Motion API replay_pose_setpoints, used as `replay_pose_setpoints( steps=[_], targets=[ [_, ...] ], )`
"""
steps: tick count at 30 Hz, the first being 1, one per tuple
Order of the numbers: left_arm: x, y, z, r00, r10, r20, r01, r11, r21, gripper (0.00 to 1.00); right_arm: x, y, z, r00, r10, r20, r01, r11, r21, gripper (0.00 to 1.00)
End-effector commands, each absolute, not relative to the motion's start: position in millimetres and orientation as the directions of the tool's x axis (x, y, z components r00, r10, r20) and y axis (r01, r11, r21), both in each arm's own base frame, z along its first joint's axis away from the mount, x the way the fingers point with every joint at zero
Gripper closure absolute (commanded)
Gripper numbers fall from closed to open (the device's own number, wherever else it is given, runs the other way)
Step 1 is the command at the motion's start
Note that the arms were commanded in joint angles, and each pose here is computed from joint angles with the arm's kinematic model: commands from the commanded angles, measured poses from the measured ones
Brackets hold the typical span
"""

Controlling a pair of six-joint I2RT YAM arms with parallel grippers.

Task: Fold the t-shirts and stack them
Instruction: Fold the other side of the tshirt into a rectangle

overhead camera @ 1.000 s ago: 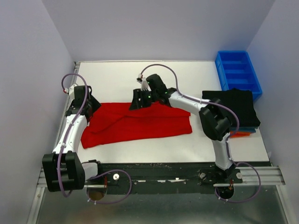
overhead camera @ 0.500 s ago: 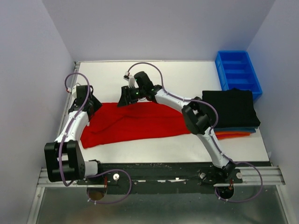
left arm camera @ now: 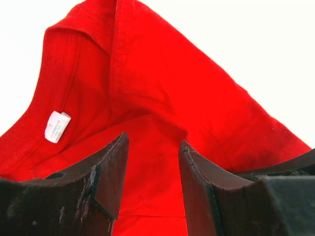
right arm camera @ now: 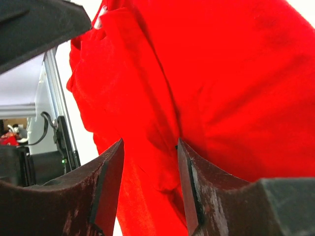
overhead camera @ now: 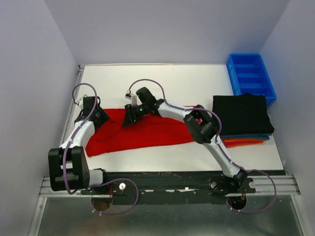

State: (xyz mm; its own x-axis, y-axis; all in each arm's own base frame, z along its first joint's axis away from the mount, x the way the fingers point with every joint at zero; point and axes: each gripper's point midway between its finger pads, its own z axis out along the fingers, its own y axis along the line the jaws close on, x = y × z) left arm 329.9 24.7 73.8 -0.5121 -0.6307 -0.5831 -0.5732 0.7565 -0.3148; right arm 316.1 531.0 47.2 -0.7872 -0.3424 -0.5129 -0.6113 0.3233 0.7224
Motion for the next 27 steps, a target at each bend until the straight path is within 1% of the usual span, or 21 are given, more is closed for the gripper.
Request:
replay_pose_setpoints(
  steps=[1, 6, 9, 12, 15, 20, 22, 25, 27],
  targets=[
    [339.8, 25.8, 85.2, -0.521, -0.61, -0.597, -0.546, 0.776, -0.316, 0.44, 290.2, 526.0, 68.3, -0.776, -0.378, -0.505, -0.611, 0.249, 0.752, 0.45],
    [347.0, 30.7, 91.8, -0.519, -0.592, -0.617, -0.544, 0.785, -0.296, 0.44, 286.0, 516.6, 86.3, -0.751, -0.365, -0.55, -0.648, 0.243, 0.722, 0.49],
    [353.8, 32.2, 91.8, -0.523, -0.584, -0.621, -0.541, 0.79, -0.288, 0.44, 285.8, 511.6, 89.8, -0.74, -0.362, -0.566, -0.663, 0.256, 0.703, 0.49],
    [360.2, 33.8, 86.8, -0.536, -0.579, -0.615, -0.544, 0.793, -0.273, 0.44, 292.9, 513.0, 89.3, -0.724, -0.356, -0.591, -0.686, 0.271, 0.676, 0.45],
    [366.8, 37.7, 81.4, -0.544, -0.577, -0.61, -0.555, 0.792, -0.254, 0.44, 309.0, 518.3, 79.3, -0.715, -0.351, -0.604, -0.698, 0.321, 0.64, 0.46],
    [378.0, 45.3, 71.8, -0.556, -0.589, -0.586, -0.575, 0.782, -0.241, 0.54, 333.4, 529.0, 64.0, -0.707, -0.331, -0.625, -0.706, 0.381, 0.597, 0.52],
    [382.0, 47.9, 69.1, -0.556, -0.594, -0.581, -0.58, 0.778, -0.241, 0.6, 339.8, 533.1, 59.5, -0.704, -0.324, -0.632, -0.708, 0.39, 0.589, 0.52],
    [386.3, 49.4, 65.6, -0.56, -0.597, -0.575, -0.584, 0.776, -0.238, 0.64, 346.7, 541.3, 57.2, -0.701, -0.317, -0.638, -0.71, 0.389, 0.587, 0.52],
    [388.5, 50.5, 61.8, -0.567, -0.599, -0.566, -0.585, 0.776, -0.235, 0.65, 351.3, 546.7, 52.9, -0.709, -0.311, -0.634, -0.703, 0.393, 0.593, 0.52]
  ],
)
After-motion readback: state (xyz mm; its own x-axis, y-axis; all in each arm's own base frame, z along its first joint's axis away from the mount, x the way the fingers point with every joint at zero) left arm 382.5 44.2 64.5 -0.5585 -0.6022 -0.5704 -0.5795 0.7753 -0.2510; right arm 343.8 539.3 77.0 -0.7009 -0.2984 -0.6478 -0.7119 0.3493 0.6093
